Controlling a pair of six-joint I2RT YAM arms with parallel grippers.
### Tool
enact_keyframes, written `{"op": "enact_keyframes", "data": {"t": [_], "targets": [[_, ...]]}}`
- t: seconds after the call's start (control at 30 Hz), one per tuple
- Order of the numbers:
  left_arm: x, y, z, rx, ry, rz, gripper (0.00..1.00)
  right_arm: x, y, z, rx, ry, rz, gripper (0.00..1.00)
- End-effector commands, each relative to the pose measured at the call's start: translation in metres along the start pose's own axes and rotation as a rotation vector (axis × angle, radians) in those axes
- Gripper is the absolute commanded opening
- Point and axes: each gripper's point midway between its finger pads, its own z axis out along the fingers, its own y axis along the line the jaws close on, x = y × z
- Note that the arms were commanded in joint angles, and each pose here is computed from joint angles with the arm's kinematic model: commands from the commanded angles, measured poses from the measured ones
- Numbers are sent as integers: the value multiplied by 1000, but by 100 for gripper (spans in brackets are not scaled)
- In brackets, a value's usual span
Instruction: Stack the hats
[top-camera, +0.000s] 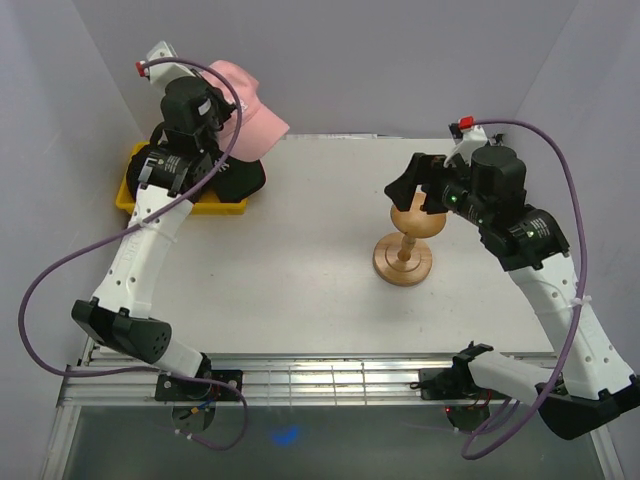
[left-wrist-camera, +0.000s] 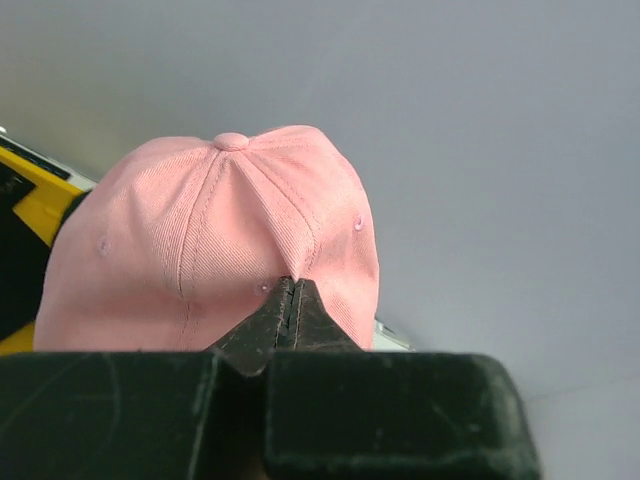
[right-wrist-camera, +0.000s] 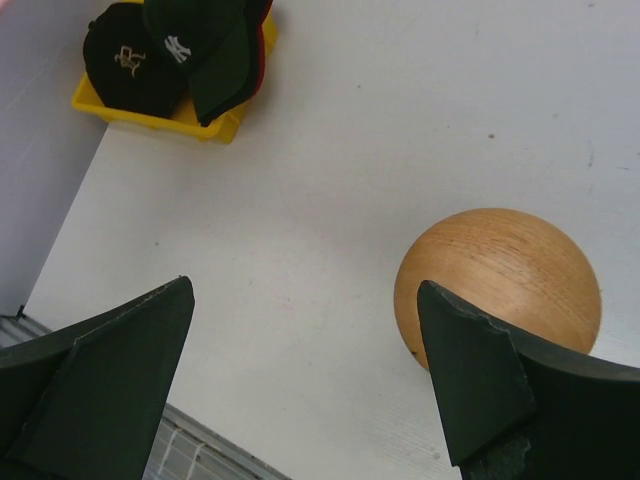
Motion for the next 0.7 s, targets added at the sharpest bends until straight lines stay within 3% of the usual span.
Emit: {"op": "enact_keyframes", "data": {"t": [0.0, 0.27, 0.43, 0.67], "targets": [[12, -26, -32, 52, 29, -43, 0, -27, -23, -29, 153, -97, -17, 97], [88, -102, -83, 253, 206, -43, 0, -63, -61, -62, 377, -193, -60, 95], [132, -152, -118, 363, 266, -7, 0, -63, -60, -47, 281, -62, -46, 97], [184, -208, -151, 501, 347, 40, 0, -74, -63, -40, 112, -36, 103, 97]]}}
